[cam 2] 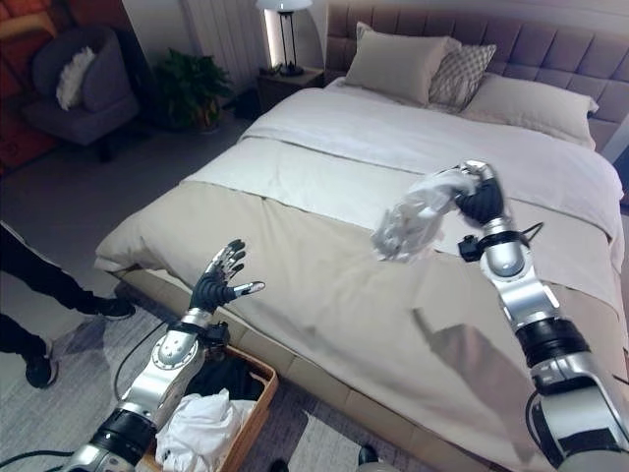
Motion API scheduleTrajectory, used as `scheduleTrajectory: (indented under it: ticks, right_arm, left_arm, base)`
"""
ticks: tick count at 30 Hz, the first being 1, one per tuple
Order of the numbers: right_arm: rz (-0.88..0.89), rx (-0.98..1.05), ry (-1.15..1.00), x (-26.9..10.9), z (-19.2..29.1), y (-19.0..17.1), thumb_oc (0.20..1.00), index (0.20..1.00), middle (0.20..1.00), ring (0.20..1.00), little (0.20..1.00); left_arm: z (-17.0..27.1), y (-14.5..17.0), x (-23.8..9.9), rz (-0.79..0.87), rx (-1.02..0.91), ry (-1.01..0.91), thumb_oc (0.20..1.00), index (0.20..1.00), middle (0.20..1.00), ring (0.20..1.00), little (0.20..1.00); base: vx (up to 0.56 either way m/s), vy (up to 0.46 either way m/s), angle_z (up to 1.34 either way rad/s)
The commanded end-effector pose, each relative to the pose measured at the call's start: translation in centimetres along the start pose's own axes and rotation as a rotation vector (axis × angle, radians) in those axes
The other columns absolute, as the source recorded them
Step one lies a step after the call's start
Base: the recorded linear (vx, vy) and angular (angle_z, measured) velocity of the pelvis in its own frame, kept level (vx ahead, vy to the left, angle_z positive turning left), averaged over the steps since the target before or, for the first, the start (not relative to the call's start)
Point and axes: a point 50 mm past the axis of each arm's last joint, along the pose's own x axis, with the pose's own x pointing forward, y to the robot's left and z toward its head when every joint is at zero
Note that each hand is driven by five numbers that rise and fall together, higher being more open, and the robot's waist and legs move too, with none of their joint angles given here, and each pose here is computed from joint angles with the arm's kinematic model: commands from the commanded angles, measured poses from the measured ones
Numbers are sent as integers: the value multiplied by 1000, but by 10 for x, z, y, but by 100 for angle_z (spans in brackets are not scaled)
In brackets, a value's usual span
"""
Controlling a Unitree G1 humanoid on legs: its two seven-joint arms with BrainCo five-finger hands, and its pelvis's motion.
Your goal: Pick up clothes into the bucket
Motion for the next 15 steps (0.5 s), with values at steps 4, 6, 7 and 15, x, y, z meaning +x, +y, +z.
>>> scheduleTrajectory:
  ticks: [4,6,7,15]
  right_arm:
    - [126,102,-170,-9,33,13,200,200,200,200,200]
    - [184,111,-211,-12,42,20,200,200,200,200,200]
    - [203,116,-224,-14,45,22,200,200,200,200,200]
    - [371,180,-383,-21,83,48,200,200,200,200,200]
  left_arm:
    - [25,-31,14,-241,16,-87,1000,1000,1000,1000,1000]
    - [31,-41,17,-296,24,-105,1000,1000,1000,1000,1000]
    - [33,-44,19,-312,28,-112,1000,1000,1000,1000,1000]
    - [53,-74,35,-440,57,-175,1000,1000,1000,1000,1000]
  base:
    - [21,-23,4]
    - [28,-22,8]
    - [16,-17,4]
    - [14,-11,5]
